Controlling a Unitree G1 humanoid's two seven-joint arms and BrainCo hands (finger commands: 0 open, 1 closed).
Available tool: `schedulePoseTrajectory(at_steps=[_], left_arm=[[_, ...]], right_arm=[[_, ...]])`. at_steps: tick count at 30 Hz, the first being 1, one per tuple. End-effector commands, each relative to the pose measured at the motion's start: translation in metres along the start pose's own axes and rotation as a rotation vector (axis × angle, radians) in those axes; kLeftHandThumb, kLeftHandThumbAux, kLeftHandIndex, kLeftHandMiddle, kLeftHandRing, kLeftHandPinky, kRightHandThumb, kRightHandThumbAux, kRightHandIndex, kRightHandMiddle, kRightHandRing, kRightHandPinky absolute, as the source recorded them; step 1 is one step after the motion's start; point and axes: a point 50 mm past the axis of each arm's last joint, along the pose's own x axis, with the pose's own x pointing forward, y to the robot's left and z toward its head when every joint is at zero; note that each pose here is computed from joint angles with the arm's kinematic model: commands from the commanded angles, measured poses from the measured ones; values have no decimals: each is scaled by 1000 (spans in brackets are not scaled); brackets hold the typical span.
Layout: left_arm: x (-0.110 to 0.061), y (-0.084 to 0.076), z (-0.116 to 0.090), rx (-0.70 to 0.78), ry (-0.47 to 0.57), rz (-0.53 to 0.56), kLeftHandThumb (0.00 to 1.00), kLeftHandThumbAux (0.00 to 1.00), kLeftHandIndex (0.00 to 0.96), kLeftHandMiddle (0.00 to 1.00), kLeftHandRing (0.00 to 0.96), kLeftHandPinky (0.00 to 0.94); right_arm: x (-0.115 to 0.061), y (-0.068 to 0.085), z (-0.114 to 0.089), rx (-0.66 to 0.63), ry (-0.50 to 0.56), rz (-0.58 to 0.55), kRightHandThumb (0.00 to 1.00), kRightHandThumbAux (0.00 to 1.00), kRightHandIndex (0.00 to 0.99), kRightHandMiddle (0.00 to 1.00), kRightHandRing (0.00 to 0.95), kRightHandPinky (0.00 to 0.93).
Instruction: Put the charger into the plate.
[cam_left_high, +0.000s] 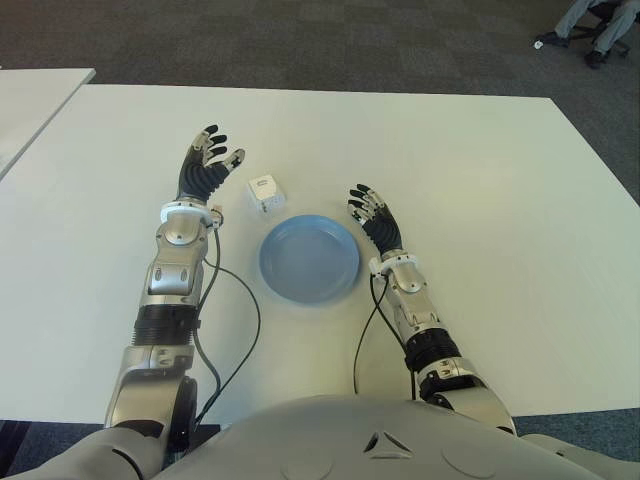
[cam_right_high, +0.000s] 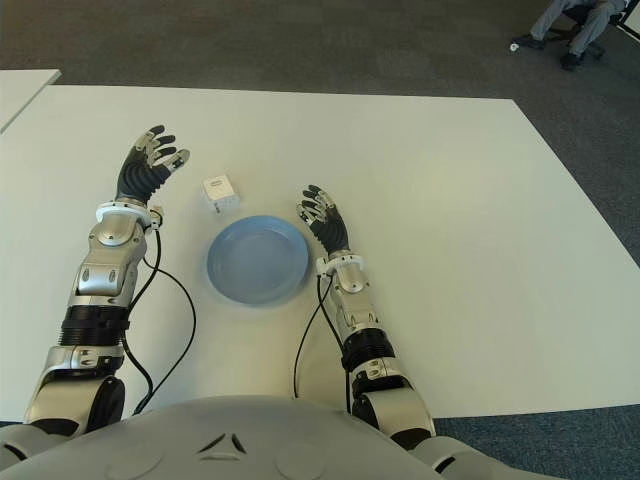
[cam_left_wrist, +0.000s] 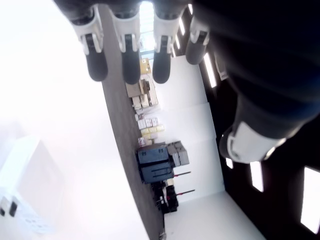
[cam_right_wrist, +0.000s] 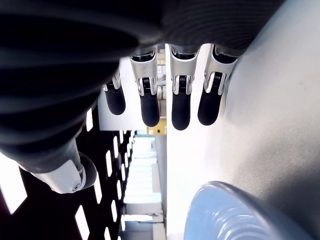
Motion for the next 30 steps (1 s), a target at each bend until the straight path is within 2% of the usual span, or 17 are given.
schedulePoseTrajectory(at_steps=[1,9,18,23,30], left_arm=[[-3,-11,-7,109,14,-86,195,642,111,166,171,205],[2,-12,-14,527,-73,-156,119,609,88,163,167,179],[8,-17,-28,944,-266,-213,76,703,49,112,111,126],[10,-19,-34,1103,-347,-266,86,743,42,95,94,107],[9,-24,-41,1230,-457,-336,77,770,34,74,70,95]], right_arm=[[-4,10,-13,22,68,4,0,615,132,198,193,202],[-3,14,-13,37,74,7,0,616,126,192,186,190],[-4,16,-12,52,64,5,0,620,126,188,181,195],[-4,18,-12,60,58,4,0,620,127,192,183,198],[-4,18,-12,68,57,5,0,615,127,196,186,196]])
